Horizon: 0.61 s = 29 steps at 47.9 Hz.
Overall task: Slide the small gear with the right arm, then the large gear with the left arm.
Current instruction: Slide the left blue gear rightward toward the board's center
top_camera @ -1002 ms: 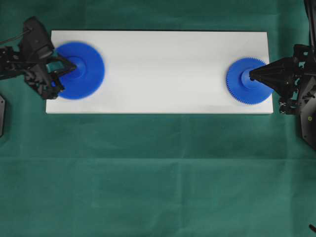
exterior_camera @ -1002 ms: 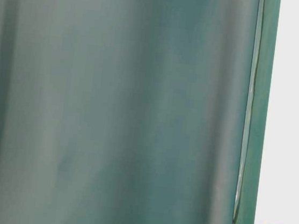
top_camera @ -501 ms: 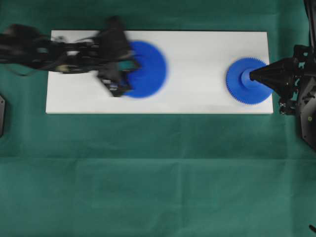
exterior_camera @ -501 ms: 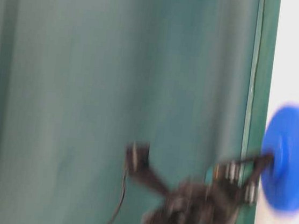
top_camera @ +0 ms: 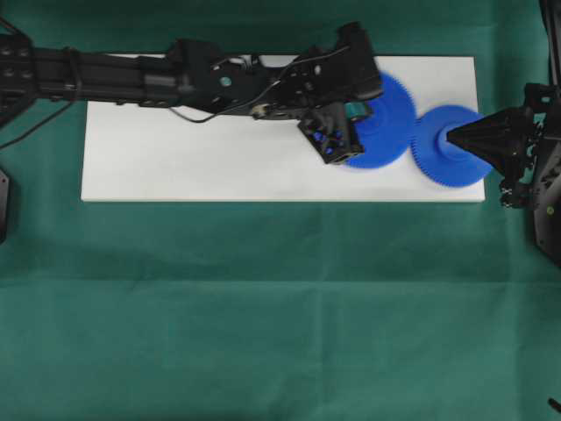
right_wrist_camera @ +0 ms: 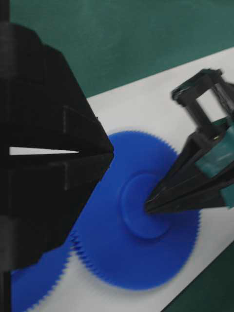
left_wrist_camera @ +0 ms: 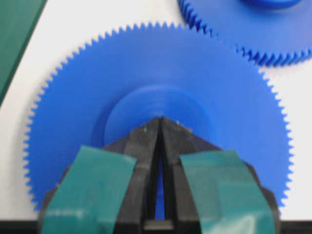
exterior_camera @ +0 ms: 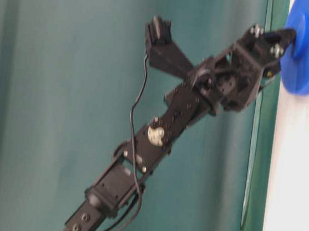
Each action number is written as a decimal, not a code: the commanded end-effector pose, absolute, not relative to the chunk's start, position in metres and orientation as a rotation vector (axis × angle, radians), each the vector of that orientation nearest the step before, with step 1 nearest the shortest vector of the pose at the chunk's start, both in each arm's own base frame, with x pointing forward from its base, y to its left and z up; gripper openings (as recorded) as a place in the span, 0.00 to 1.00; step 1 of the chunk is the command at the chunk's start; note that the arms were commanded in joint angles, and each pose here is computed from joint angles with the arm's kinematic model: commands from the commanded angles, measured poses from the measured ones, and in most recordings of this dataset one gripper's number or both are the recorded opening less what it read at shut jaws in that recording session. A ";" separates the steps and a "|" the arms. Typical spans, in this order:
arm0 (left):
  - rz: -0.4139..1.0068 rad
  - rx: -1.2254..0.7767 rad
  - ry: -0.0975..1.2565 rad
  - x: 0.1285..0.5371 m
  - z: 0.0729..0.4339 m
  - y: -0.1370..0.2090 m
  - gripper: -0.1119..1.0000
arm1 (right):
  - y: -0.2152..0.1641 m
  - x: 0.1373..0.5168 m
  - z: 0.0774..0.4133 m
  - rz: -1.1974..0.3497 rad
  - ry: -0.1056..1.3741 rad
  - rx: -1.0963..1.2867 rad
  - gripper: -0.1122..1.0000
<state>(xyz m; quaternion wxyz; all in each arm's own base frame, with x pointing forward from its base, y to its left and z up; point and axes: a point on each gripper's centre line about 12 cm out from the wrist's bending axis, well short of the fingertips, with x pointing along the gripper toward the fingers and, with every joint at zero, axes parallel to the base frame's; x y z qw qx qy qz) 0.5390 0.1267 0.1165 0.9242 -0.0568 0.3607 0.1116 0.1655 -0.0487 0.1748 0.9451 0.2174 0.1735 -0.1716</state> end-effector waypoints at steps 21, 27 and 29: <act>0.221 -0.119 0.757 0.540 0.123 0.122 0.10 | -0.046 0.159 0.183 -0.335 0.290 0.431 0.56; 0.221 -0.120 0.758 0.540 0.122 0.122 0.10 | -0.046 0.160 0.183 -0.334 0.292 0.431 0.56; 0.219 -0.118 0.760 0.540 0.122 0.121 0.10 | -0.046 0.161 0.183 -0.333 0.291 0.431 0.56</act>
